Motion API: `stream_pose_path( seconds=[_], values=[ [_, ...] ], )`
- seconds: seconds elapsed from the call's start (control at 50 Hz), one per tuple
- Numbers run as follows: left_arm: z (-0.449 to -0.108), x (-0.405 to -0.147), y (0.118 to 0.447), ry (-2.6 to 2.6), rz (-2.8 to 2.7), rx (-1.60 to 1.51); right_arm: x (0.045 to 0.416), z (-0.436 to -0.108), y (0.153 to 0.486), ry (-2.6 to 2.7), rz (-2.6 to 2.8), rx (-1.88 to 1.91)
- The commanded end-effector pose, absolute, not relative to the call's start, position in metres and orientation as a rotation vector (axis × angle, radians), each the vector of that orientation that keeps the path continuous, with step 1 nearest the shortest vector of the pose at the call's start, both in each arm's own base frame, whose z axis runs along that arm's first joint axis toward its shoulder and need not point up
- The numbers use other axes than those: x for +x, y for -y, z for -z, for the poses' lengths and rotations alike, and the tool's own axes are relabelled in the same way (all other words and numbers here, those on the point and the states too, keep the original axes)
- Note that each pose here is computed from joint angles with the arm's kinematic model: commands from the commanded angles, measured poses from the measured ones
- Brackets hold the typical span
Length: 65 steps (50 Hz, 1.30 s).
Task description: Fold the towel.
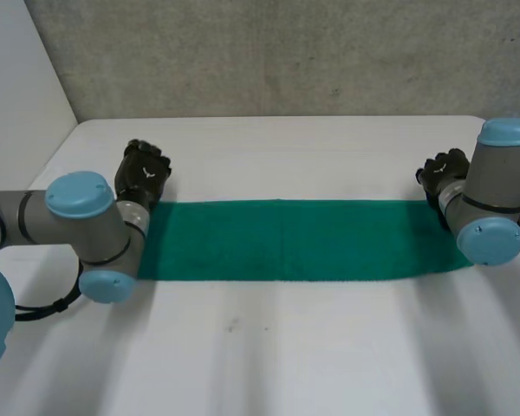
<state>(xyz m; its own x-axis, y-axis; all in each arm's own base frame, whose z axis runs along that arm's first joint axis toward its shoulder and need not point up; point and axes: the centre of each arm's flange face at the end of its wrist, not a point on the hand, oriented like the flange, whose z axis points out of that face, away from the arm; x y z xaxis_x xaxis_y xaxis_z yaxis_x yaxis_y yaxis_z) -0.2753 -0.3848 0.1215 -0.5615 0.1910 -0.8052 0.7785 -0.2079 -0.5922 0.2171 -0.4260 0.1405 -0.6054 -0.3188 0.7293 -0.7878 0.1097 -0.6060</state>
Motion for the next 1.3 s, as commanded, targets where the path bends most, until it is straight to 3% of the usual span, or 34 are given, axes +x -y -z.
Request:
stream_pose_path(
  seconds=[0.02, 0.14, 0.2, 0.3, 0.44, 0.54, 0.62, 0.86, 1.02, 1.16, 1.26, 1.3],
  values=[
    [-0.143, -0.283, 0.369, -1.581, 1.889, 1.123, 0.215, -0.186, 0.415, 2.059, -1.664, 0.903],
    [-0.170, -0.271, 0.342, -1.617, 1.923, 1.087, 0.211, -0.241, 0.374, 2.086, -1.897, 0.852],
    [-0.179, -0.264, 0.329, -1.664, 1.954, 1.052, 0.212, -0.249, 0.359, 2.090, -1.951, 0.889],
    [-0.190, -0.252, 0.307, -1.806, 2.047, 0.934, 0.197, -0.234, 0.339, 2.171, -1.884, 0.914],
    [-0.181, -0.245, 0.287, -2.063, 2.137, 0.755, 0.181, -0.202, 0.328, 2.277, -1.769, 0.906],
    [-0.178, -0.242, 0.285, -2.086, 2.144, 0.727, 0.173, -0.187, 0.329, 2.292, -1.760, 0.893],
    [-0.178, -0.241, 0.288, -2.069, 2.159, 0.713, 0.168, -0.151, 0.341, 2.304, -1.684, 0.920],
    [-0.175, -0.236, 0.288, -2.075, 2.144, 0.700, 0.150, -0.125, 0.357, 2.292, -1.570, 0.935],
    [-0.173, -0.236, 0.287, -2.081, 2.137, 0.704, 0.111, -0.142, 0.382, 2.190, -1.524, 0.791],
    [-0.173, -0.236, 0.286, -2.083, 2.136, 0.705, 0.051, -0.169, 0.407, 1.957, -1.334, 0.717],
    [-0.172, -0.236, 0.285, -2.086, 2.133, 0.708, 0.058, -0.196, 0.412, 1.842, -1.377, 0.760],
    [-0.172, -0.236, 0.285, -2.086, 2.133, 0.708, 0.091, -0.217, 0.411, 1.779, -1.503, 0.812]
  ],
)
